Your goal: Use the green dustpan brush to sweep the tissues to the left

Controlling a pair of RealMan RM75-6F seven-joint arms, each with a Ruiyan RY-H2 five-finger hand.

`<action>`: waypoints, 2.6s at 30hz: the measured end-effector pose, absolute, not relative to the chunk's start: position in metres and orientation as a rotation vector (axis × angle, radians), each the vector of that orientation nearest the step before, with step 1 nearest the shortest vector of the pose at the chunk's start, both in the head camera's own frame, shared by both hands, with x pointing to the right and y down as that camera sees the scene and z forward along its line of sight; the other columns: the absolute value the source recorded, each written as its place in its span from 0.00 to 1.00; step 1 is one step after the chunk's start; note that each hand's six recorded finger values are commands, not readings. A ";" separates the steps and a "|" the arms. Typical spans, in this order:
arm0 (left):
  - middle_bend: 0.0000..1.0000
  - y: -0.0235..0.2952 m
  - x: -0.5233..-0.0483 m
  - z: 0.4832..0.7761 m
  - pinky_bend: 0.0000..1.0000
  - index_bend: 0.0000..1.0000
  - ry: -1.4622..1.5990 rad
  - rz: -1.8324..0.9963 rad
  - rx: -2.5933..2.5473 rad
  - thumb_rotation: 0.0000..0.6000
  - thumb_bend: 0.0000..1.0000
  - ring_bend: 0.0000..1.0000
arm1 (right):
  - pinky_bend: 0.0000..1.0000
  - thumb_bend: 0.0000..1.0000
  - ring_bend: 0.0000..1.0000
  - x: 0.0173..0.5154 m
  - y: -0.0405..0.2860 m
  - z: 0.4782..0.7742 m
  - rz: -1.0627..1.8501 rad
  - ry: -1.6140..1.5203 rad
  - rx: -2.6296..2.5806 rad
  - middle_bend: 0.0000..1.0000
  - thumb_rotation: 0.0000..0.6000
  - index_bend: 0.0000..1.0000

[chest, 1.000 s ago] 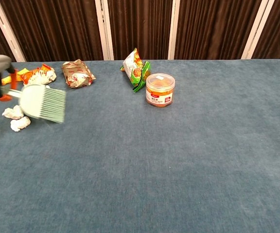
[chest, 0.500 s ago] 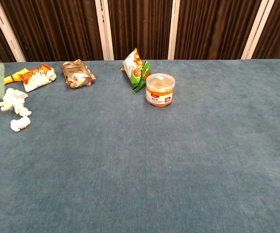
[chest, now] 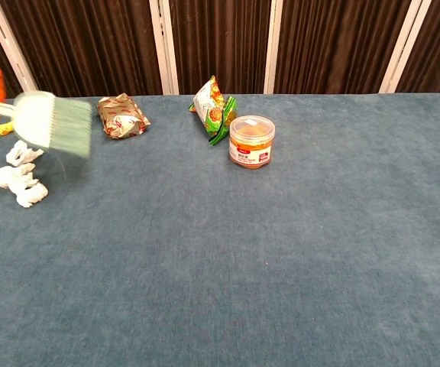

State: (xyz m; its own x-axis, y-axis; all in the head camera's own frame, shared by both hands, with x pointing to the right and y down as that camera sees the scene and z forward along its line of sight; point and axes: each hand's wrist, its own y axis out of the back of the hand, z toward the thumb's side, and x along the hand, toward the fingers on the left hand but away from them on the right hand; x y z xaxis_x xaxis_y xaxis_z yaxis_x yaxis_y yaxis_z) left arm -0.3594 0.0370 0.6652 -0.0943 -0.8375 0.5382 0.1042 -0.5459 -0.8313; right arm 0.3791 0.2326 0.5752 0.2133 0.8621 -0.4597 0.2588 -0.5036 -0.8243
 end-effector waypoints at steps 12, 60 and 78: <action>1.00 0.081 -0.356 0.673 1.00 0.78 0.582 -1.708 -1.512 1.00 0.81 1.00 | 0.00 0.34 0.00 0.379 0.233 0.574 1.289 -1.034 -1.891 0.00 1.00 0.00; 0.91 0.130 -0.308 0.656 0.97 0.56 0.853 -1.549 -1.787 1.00 0.51 0.98 | 0.00 0.34 0.00 0.380 0.234 0.574 1.295 -1.034 -1.875 0.00 1.00 0.00; 0.09 0.178 -0.350 0.611 0.07 0.04 0.840 -1.636 -1.784 1.00 0.21 0.08 | 0.00 0.34 0.00 0.381 0.235 0.574 1.299 -1.029 -1.875 0.00 1.00 0.00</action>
State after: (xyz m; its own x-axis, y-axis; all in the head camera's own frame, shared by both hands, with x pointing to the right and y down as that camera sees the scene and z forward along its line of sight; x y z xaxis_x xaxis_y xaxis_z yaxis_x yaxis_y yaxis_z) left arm -0.3503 0.1779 0.6112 0.0535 -0.7689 0.6372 -0.0692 -0.6394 -0.7658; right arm 0.3806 0.2349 0.5736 0.2095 0.8650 -0.4559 0.2455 -0.4979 -0.8318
